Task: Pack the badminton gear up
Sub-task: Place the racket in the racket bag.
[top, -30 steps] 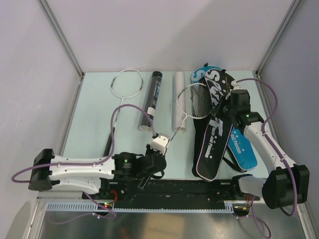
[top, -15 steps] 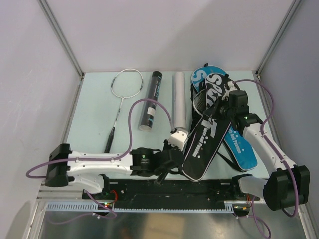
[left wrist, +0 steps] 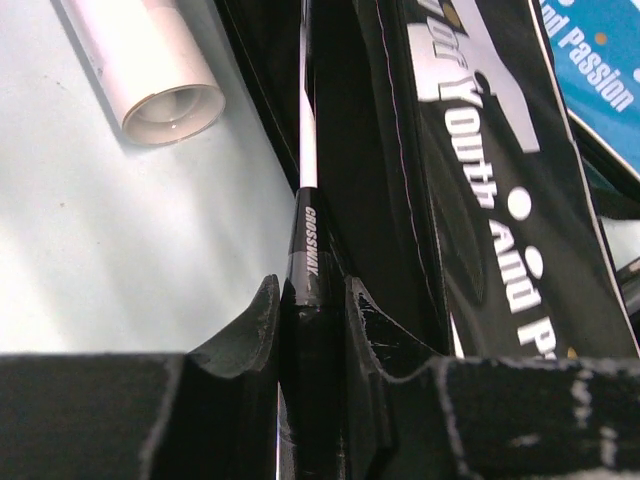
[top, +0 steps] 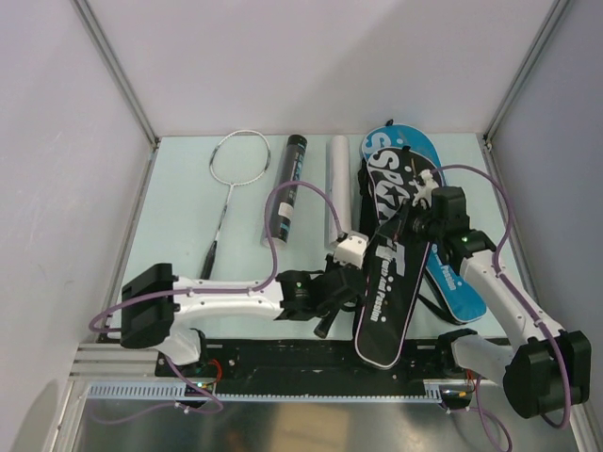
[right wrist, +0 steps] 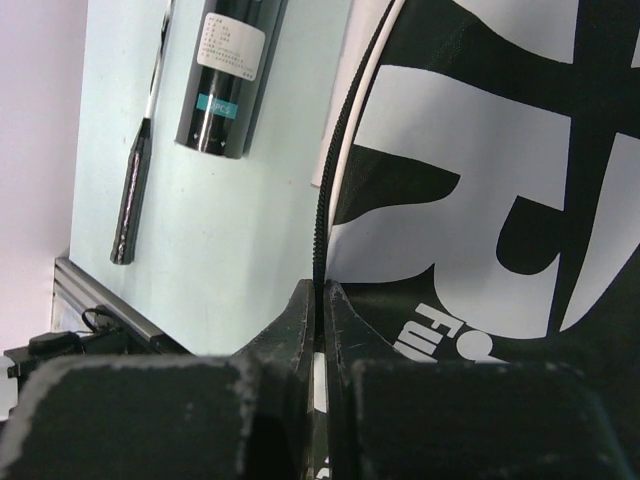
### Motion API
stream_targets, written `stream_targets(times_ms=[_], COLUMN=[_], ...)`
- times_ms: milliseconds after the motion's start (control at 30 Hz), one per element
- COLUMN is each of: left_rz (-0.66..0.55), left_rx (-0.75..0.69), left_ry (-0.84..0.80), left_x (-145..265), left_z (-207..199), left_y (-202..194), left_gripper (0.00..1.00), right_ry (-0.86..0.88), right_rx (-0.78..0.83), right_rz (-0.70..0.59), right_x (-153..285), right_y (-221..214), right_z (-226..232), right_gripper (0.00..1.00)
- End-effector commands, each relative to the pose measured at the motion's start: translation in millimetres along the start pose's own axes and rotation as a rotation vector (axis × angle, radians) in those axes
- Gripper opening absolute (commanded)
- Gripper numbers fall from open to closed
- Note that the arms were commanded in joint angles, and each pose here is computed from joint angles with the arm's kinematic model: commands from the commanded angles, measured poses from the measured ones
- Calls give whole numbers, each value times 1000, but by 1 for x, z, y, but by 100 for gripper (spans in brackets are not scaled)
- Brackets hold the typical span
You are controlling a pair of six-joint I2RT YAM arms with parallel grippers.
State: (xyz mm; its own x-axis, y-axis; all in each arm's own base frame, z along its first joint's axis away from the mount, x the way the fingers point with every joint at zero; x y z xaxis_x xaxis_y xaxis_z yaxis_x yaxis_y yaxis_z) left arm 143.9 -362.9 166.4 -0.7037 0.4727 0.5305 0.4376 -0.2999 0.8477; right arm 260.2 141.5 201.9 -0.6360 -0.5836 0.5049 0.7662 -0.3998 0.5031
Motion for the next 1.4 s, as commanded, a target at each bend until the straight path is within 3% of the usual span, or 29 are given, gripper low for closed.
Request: stream_targets(times_ms=[0, 167, 467, 700, 1033, 1367], left_rz=[-150, -147, -58, 15, 202, 438], left_rx=[180, 237, 246, 270, 231, 170], left_ry=[-1, -70, -391, -492, -310, -326], left_x=[-12, -23, 0, 30, 32, -14], left_z=[-11, -32, -68, -46, 4, -33], left_y=[45, 51, 57, 40, -41, -91], left_gripper=[0, 3, 41, 63, 66, 65], right_ry=[113, 121, 140, 196, 192, 187], right_rx=[43, 24, 13, 88, 81, 76], right_rz=[-28, -63, -112, -175, -181, -204], right_x=[8, 14, 21, 27, 24, 27], right_y=[3, 6, 7, 6, 3, 6], right_z=[20, 25, 20, 7, -5, -4], right_gripper=[0, 0, 0, 0, 0, 0])
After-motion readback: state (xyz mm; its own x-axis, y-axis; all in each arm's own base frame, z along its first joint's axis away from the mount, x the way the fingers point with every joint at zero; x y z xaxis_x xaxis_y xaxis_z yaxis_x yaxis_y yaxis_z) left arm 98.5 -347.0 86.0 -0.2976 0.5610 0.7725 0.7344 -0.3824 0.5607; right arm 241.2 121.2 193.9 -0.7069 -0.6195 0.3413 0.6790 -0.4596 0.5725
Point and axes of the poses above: each gripper's point midway between its finger pads, its own x axis back along the fingers, its own z axis along the line the jaws close on, y = z × x, the point moved 4 cm from there along x, back along the fingers, and after that the axes turned 10 degrees about -x, right-handed, at the moved point
